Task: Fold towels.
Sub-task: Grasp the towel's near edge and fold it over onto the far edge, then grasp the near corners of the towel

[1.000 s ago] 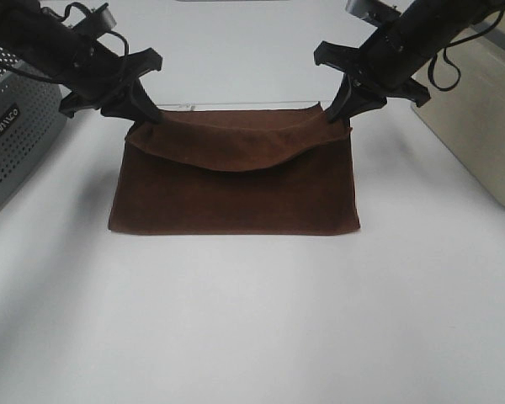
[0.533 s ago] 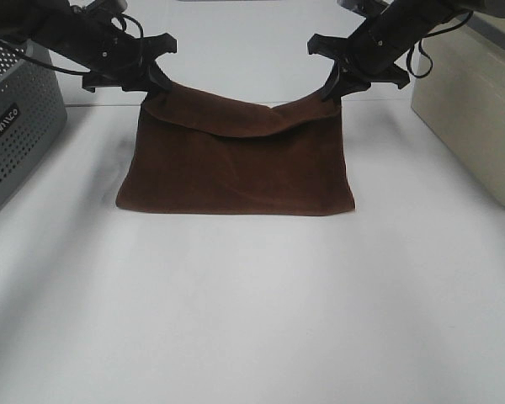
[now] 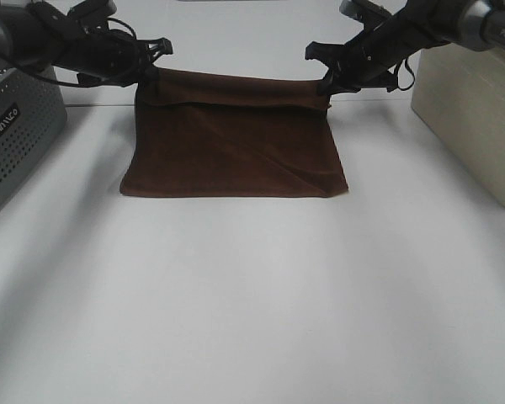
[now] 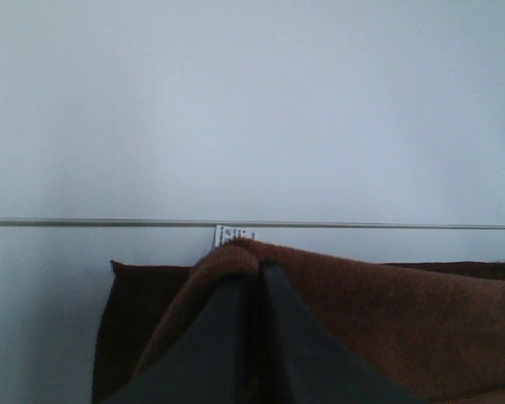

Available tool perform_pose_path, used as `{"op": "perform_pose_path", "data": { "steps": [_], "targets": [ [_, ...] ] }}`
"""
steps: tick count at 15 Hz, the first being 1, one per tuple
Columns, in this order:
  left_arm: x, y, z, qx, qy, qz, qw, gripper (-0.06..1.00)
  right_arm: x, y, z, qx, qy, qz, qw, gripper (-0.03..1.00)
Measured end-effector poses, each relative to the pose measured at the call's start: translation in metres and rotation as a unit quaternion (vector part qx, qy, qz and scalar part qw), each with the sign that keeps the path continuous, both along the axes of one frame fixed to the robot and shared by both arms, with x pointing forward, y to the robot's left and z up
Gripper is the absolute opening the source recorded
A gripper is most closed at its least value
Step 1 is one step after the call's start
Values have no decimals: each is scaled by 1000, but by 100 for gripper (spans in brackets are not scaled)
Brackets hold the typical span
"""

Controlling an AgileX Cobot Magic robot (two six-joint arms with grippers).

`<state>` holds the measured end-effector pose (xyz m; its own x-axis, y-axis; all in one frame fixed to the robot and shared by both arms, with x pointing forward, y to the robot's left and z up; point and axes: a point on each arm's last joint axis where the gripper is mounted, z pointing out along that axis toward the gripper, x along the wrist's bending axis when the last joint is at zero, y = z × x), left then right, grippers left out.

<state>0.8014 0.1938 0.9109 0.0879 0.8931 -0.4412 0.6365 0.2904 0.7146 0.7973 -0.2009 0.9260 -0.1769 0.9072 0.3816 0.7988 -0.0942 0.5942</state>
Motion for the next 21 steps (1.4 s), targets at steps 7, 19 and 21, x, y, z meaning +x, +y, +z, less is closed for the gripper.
{"op": "perform_pose_path", "data": {
  "steps": [7,19,21],
  "targets": [
    [2,1,-25,37,-2,-20,999,58,5,0,-18,7,-5,-14,1000,50],
    [-26,29,-13,11,171,-115,979,87,-33,2,17,-13,154,53,987,69],
    [-32,27,-15,-18,220,-104,970,87,-40,2,17,-12,197,57,979,69]
  ]
}}
